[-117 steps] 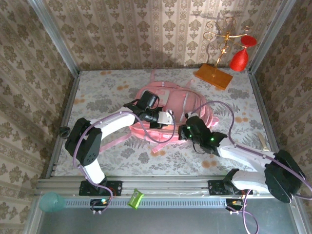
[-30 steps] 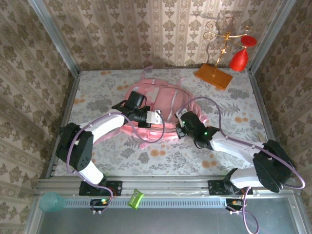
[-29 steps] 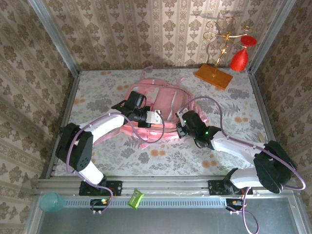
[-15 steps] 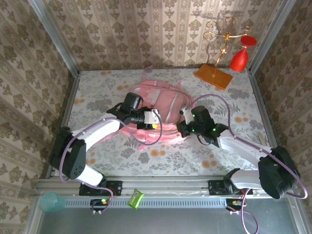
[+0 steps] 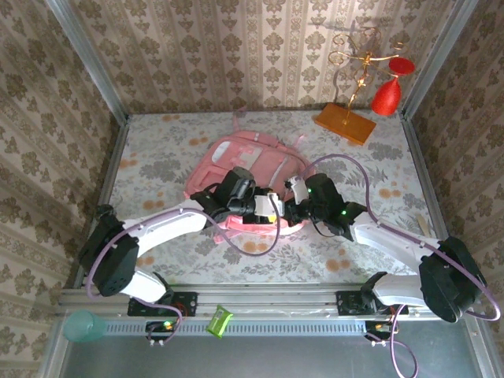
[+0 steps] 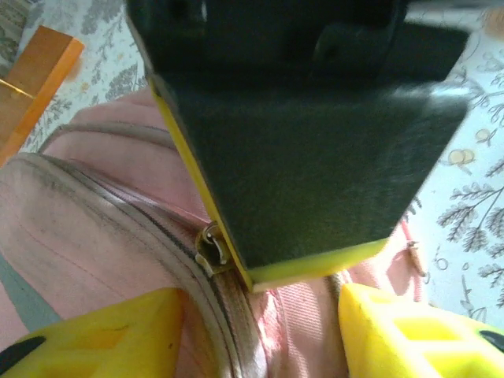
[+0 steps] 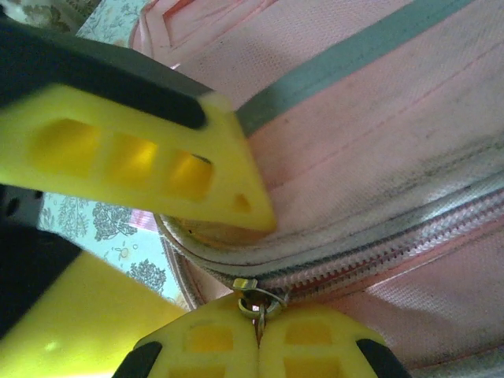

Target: Pack books, pencil case, and school supplies into a backpack

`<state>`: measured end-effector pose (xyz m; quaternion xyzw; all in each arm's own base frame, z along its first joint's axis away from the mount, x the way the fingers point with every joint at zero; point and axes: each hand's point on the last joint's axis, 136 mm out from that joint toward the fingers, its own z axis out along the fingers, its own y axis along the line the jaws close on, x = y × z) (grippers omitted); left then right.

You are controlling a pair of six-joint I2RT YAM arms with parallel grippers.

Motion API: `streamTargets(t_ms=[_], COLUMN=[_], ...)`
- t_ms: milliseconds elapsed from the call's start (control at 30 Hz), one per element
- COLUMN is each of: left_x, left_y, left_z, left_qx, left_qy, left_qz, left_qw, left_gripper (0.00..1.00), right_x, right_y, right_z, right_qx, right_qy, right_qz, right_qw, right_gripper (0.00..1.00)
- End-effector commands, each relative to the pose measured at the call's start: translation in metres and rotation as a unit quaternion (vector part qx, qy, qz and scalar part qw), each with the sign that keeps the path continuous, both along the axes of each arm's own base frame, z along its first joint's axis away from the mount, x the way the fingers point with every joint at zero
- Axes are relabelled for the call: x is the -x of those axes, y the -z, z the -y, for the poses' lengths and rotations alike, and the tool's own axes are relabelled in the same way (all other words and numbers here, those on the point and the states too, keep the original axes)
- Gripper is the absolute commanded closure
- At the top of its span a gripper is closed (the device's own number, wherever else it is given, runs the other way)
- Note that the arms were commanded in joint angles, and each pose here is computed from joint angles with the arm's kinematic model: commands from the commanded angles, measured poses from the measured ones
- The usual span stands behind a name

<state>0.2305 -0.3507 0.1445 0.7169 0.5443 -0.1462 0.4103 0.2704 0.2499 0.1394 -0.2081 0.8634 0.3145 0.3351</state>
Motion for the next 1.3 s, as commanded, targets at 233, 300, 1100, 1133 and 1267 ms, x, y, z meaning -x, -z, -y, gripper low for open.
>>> streamTargets(t_ms=[233, 300, 1100, 1133, 1267], left_x=[-0.025, -0.025, -0.039, -0.039, -0.024], left_y=[0.015, 0.015, 0.006, 0.008, 0.000], left_z=[-0.024, -0.028, -0.102, -0.101, -0.085], left_qx=[-0.060, -0.067, -0.001, -0.003, 0.002], left_qy=[-0.025, -0.019, -0.094, -0.101, -0.105], left_qz=[0.026, 0.025, -0.023, -0.034, -0.057], left_qw=[0.998, 0.997, 0.995, 0.994, 0.993], left_gripper=[0.90, 0.99, 0.80, 0.71, 0.44], right_x=[0.011, 0.006, -0.045, -0.040, -0.025], right_y=[-0.023, -0.019, -0.021, -0.024, -0.029], right_z=[-0.006, 0.005, 0.080, 0.069, 0.036], right_qx=[-0.006, 0.023, 0.084, 0.061, -0.002], right_qy=[-0.038, -0.016, 0.161, 0.142, 0.095], right_qz=[0.044, 0.048, 0.026, 0.027, 0.018], right_qw=[0.998, 0.998, 0.983, 0.988, 0.995], right_gripper=[1.00, 1.00, 1.00, 1.00, 1.00])
